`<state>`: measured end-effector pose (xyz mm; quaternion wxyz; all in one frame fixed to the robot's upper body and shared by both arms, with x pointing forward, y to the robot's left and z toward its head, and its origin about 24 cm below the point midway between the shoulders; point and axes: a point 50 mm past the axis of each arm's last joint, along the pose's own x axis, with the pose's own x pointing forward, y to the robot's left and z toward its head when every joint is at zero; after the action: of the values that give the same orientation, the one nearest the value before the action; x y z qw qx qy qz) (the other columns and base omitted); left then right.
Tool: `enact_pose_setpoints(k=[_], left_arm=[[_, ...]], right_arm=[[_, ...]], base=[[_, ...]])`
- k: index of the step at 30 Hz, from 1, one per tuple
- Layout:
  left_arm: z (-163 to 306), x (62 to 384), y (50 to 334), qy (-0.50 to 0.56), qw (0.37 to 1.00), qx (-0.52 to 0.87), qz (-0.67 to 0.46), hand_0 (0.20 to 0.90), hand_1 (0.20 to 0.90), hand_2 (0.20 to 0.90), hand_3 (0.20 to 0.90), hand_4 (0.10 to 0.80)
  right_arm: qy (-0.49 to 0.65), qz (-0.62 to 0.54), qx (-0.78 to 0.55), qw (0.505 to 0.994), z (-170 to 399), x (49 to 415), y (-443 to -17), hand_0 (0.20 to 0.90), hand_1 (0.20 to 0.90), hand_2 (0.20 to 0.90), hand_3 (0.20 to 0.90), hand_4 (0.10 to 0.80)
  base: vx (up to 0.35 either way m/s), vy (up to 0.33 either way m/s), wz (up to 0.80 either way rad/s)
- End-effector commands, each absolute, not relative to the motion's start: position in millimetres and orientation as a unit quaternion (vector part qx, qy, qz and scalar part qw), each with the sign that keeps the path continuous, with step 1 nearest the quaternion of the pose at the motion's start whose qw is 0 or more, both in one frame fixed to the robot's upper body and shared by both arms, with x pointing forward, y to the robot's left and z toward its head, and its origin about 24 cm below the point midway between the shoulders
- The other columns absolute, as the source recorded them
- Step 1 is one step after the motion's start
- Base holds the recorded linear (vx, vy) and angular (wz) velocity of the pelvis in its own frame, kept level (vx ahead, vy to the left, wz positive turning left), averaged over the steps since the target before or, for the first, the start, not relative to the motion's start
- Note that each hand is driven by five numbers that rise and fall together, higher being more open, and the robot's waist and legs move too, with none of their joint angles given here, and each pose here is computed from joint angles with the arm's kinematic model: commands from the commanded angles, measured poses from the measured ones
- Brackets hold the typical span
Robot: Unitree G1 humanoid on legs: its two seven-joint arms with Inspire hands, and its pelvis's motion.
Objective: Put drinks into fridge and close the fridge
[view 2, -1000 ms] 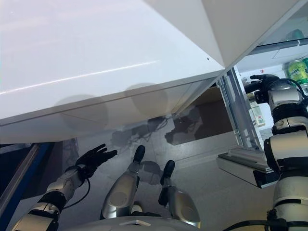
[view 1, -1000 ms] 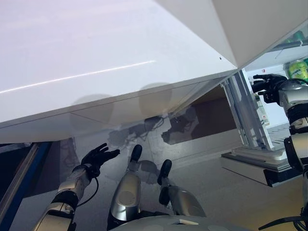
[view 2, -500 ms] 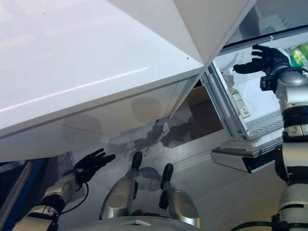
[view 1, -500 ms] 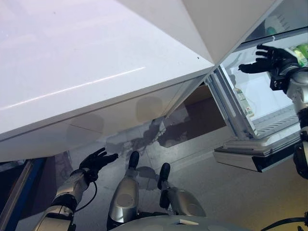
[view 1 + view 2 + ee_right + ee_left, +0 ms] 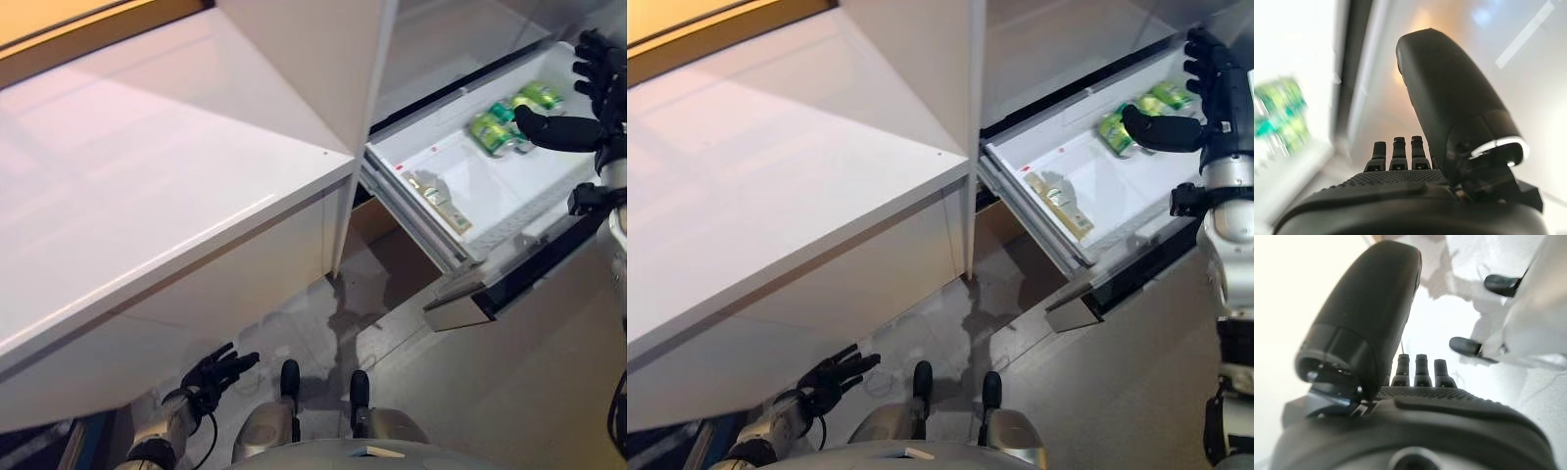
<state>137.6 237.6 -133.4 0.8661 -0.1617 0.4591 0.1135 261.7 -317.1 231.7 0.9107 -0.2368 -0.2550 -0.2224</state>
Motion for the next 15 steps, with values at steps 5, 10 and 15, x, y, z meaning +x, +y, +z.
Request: enact_pose_setpoints(k=[5,10,15], left_arm=[[-136.8,114.4,252.8,0.462,0.873,-0.114,0.107,0.9,0.9,0.9,0.9,0.8],[-141.3,98.0,252.6,0.472,0.869,-0.103,0.112,0.9,0.9,0.9,0.9,0.8],[-144.2,84.4,252.6,0.477,0.864,-0.105,0.126,0.9,0.9,0.9,0.9,0.8]], right_arm=[[-0.462,-0.36,-0.174,0.791,256.3,189.7,-333.0,0.9,0.9,0.9,0.9,0.8],[-0.409,-0.431,-0.092,0.799,218.2,172.4,-359.6,0.9,0.9,0.9,0.9,0.8],[-0.344,-0.454,-0.074,0.819,182.5,161.8,-370.6,0.9,0.9,0.9,0.9,0.8]], base=[[-0.061,-0.026,-0.13],[0.018,-0.032,-0.17],[0.073,-0.025,-0.13]])
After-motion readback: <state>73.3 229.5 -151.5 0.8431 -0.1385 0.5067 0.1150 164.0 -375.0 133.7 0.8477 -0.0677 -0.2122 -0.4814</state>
